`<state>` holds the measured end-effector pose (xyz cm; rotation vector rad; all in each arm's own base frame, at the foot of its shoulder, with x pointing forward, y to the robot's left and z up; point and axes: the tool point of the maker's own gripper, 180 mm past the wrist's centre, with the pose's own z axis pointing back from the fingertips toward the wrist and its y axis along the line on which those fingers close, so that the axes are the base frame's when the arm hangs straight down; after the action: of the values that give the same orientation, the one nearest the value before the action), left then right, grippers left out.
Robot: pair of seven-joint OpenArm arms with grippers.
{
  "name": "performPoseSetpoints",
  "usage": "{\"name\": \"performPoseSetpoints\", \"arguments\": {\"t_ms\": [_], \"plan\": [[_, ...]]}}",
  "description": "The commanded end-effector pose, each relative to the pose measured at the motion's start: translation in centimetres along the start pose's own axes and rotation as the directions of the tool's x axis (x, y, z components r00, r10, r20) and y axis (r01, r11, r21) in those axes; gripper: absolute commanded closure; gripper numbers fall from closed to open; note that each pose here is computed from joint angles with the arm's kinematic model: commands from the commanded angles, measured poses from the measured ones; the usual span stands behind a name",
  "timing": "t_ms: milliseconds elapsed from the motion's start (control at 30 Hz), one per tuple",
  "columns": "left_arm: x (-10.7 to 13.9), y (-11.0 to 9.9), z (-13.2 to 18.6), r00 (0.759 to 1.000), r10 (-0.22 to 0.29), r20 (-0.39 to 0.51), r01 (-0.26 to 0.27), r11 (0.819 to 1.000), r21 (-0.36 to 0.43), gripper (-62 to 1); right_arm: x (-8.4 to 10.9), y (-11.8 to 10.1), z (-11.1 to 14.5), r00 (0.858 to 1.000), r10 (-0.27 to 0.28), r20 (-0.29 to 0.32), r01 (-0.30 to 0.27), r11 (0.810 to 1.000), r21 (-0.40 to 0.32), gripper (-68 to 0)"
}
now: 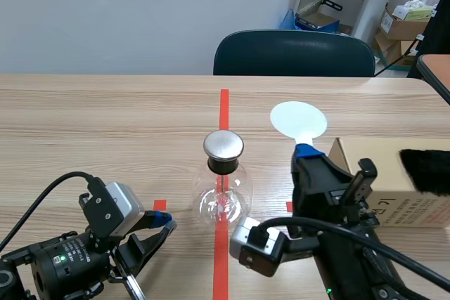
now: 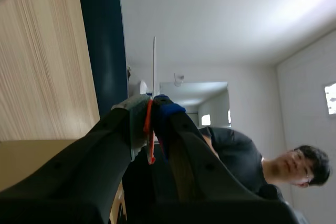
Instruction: Do the electroscope experiment
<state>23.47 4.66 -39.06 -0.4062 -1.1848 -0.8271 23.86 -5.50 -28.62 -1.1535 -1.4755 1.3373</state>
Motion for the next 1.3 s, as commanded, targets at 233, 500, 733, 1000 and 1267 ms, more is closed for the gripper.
{"name": "performPoseSetpoints", "arguments": {"t_ms": [233,500,733,1000,1267], "plan": [[1.0,0.2,-0.2,0.999,-0.001,0.035,0.000,1.000,0.005,-8.8,-3.8,-0.8,0.0,0.980,0.000,-0.200,-0.006,0.999,-0.031,-0.8],[1.0,0.2,-0.2,0.999,-0.001,0.035,0.000,1.000,0.005,-8.8,-3.7,-0.7,0.0,0.981,0.002,-0.192,-0.007,1.000,-0.027,-0.8],[1.0,0.2,-0.2,0.999,-0.001,0.035,0.000,1.000,0.005,-8.8,-0.3,-0.6,-0.4,1.000,0.007,-0.003,-0.007,1.000,-0.025,-0.8],[1.0,0.2,-0.2,0.999,-0.001,0.035,0.000,1.000,0.005,-8.8,4.1,-0.6,0.2,0.970,0.013,0.243,-0.007,1.000,-0.025,-0.8],[1.0,0.2,-0.2,0.999,-0.001,0.035,0.000,1.000,0.005,-8.8,6.6,-0.5,1.0,0.925,0.016,0.379,-0.007,1.000,-0.024,-0.8]]}}
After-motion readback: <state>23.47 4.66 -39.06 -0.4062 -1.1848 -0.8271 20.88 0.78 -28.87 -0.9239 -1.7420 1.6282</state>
